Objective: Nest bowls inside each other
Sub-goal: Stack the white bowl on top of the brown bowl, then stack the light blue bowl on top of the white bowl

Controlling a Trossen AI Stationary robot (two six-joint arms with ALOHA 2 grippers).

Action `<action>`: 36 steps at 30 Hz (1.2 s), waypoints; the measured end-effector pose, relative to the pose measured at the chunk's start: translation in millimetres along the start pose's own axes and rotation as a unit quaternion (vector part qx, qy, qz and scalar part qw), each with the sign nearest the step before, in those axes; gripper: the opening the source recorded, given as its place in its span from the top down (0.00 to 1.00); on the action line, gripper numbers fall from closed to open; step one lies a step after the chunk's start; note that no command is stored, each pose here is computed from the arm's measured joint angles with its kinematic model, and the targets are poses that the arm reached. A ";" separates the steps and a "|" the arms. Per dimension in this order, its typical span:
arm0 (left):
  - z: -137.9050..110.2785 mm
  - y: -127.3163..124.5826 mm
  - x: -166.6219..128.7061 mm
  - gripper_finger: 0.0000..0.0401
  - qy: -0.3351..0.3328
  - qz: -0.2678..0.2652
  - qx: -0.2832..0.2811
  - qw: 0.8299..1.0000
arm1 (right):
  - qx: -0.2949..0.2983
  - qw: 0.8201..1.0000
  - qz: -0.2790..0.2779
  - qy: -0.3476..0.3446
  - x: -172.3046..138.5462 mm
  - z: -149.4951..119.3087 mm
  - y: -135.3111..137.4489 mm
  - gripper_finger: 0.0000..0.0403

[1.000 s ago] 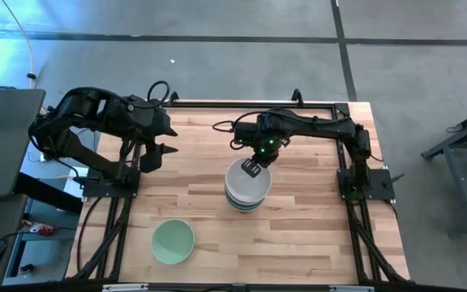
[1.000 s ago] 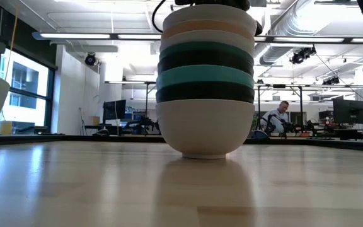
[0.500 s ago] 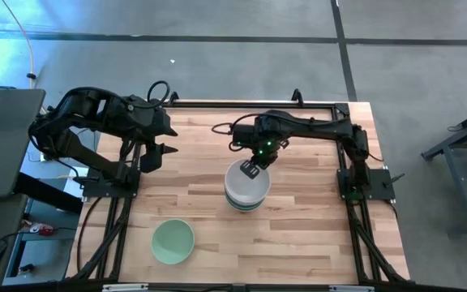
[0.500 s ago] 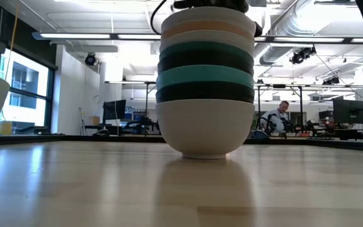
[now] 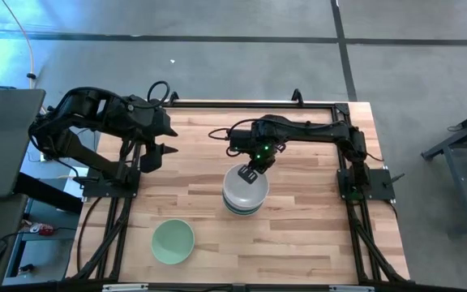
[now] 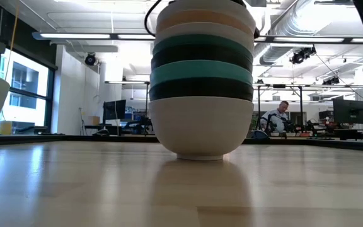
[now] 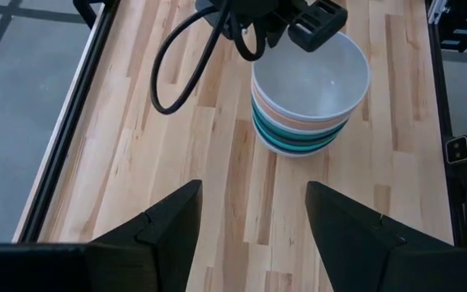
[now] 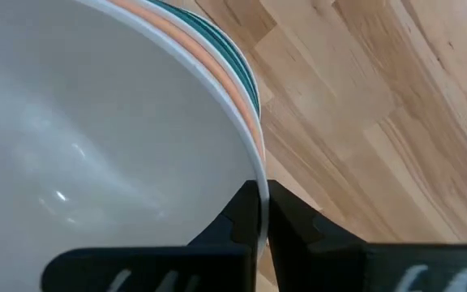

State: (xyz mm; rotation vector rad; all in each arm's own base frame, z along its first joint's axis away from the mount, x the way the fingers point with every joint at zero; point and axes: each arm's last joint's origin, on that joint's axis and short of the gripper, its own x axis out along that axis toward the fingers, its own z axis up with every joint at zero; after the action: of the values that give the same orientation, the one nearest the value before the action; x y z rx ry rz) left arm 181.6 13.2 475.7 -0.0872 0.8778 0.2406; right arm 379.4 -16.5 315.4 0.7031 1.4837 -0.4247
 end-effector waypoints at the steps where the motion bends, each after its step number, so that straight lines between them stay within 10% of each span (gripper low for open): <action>1: 0.0 0.0 0.0 0.47 0.000 0.000 0.000 1.000 | 0.000 1.000 0.000 -0.002 -0.9 -0.4 -0.2 0.97; 24: -12.7 -5.5 27.1 0.47 0.085 -0.046 0.014 0.995 | -0.038 0.994 0.043 -0.092 -48.5 -14.8 -3.1 0.65; 36: -54.6 -30.4 110.9 0.47 0.240 -0.180 0.023 0.954 | -0.205 0.929 0.044 -0.304 -144.3 -65.2 -1.3 0.60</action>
State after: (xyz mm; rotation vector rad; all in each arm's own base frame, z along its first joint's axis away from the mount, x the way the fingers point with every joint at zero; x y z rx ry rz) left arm 216.1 -6.6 354.8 -0.2682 1.3306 -0.1525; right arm 319.7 2.4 460.8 0.2601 0.9007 -0.2183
